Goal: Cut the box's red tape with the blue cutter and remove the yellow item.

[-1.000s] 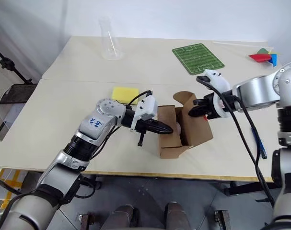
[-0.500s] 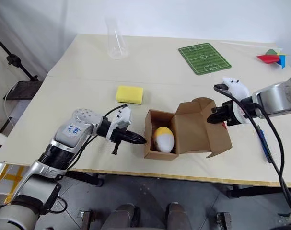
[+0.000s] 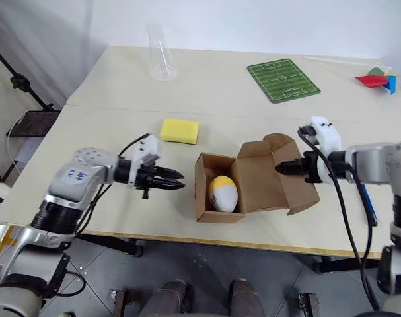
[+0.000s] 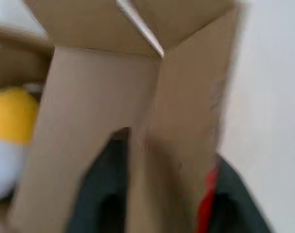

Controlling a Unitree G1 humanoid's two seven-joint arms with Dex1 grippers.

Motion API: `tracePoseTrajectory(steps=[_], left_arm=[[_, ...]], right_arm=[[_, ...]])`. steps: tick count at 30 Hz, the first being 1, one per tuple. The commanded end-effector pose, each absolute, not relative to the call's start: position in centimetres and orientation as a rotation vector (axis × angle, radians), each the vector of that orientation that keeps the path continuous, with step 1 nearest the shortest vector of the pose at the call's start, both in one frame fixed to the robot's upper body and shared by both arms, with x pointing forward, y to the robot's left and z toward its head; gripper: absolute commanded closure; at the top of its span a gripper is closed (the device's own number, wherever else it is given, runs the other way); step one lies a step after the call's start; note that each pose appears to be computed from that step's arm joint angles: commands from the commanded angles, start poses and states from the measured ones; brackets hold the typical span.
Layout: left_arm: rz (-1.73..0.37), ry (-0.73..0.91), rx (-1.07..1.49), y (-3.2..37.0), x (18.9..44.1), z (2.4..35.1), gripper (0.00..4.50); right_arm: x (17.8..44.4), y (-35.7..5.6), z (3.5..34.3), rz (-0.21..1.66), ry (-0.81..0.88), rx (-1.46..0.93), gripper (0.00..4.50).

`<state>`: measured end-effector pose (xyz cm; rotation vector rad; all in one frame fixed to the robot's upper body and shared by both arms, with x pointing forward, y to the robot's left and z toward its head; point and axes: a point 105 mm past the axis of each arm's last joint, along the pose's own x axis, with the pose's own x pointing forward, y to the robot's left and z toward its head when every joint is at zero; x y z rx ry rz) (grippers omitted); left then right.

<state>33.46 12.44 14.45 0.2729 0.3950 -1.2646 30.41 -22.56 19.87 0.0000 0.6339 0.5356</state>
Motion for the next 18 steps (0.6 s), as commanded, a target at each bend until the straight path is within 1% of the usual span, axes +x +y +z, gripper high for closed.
tracePoseTrajectory(steps=[1,3,5,6,7,8,11,12,13,16,18], left_arm=[[-1.212,0.352,0.259,15.2,33.4,14.8,1.79],[-1.171,0.338,0.253,17.1,33.3,14.8,1.28],[-1.121,0.335,0.251,19.6,33.1,14.7,0.67],[-1.096,0.342,0.252,20.8,32.9,14.5,0.41],[-1.070,0.350,0.254,22.0,32.8,14.4,0.10],[-1.039,0.362,0.254,23.2,32.8,14.2,0.02],[-0.968,0.389,0.222,25.8,32.7,13.6,0.02],[-0.955,0.394,0.208,26.2,32.7,13.5,0.02],[-0.949,0.395,0.200,26.4,32.8,13.4,0.02],[-0.977,0.388,0.201,25.8,32.9,13.5,0.02],[-1.031,0.349,0.219,24.5,32.7,14.3,0.02]], right_arm=[[28.5,-23.2,23.5,0.620,0.392,-0.222,1.52],[27.1,-23.6,24.7,0.680,0.256,-0.305,0.91],[26.0,-24.7,25.9,0.682,0.124,-0.358,0.23],[25.4,-25.0,26.4,0.687,0.062,-0.395,0.01],[24.8,-25.0,26.8,0.711,0.003,-0.429,0.00],[24.4,-25.0,26.9,0.724,-0.032,-0.442,0.00],[23.9,-23.5,27.1,0.811,-0.115,-0.351,0.00],[23.9,-22.9,26.5,0.835,-0.108,-0.324,0.00],[23.9,-22.5,26.2,0.846,-0.099,-0.311,0.00],[23.4,-20.1,24.2,0.951,-0.082,-0.366,0.00],[23.1,-19.3,24.6,0.980,-0.130,-0.347,0.00]])
